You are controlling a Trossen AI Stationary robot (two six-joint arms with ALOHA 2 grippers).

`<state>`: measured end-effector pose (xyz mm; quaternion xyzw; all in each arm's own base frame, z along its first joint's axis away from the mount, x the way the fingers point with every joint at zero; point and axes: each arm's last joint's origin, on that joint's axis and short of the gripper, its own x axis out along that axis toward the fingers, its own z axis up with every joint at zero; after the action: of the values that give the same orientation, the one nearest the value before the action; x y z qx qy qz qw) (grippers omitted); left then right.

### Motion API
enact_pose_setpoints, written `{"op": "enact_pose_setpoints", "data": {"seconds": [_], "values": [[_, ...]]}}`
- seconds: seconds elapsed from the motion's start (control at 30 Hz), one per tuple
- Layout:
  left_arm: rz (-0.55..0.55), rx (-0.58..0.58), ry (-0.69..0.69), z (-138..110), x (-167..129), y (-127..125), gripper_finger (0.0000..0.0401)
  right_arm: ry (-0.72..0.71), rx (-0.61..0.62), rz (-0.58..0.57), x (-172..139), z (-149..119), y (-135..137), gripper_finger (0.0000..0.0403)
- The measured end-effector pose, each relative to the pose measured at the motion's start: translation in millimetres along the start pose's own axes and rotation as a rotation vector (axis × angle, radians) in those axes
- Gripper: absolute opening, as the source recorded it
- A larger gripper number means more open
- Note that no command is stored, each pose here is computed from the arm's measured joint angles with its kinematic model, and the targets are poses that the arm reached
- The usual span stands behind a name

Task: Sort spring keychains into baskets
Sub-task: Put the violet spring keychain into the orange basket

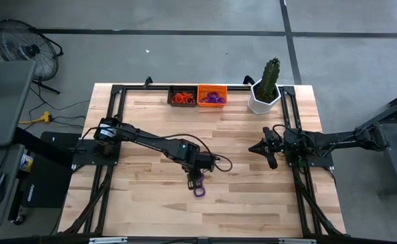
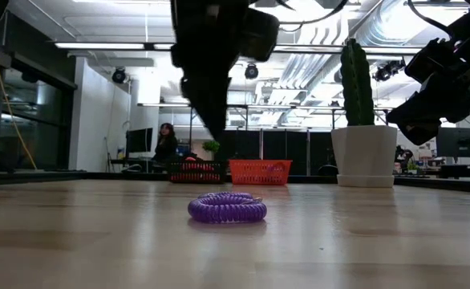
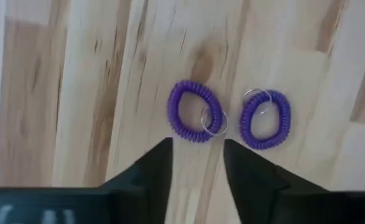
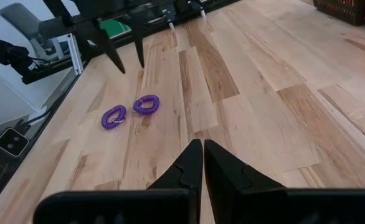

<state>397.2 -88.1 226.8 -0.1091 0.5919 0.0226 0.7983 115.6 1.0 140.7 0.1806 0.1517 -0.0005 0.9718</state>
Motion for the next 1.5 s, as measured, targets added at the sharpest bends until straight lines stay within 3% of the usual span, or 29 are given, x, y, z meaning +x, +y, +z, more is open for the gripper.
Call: {"op": "enact_pose_setpoints", "data": {"seconds": [0.2,0.73,0.93,1.5], "values": [[0.03,-0.053,0.017,4.2,22.1,5.5,0.018,0.0,0.0,0.0,0.0,0.0,0.0,0.0012],[0.08,-0.189,0.015,10.7,31.1,20.8,0.0181,0.0,0.0,0.0,0.0,0.0,0.0,0.0012],[0.086,-0.202,0.045,11.6,50.8,21.5,0.0181,0.0,0.0,0.001,0.0,0.0,0.0,0.0012],[0.115,-0.188,0.077,8.8,70.2,20.0,0.0181,0.0,0.0,0.001,0.0,0.0,0.1,0.0012]]}}
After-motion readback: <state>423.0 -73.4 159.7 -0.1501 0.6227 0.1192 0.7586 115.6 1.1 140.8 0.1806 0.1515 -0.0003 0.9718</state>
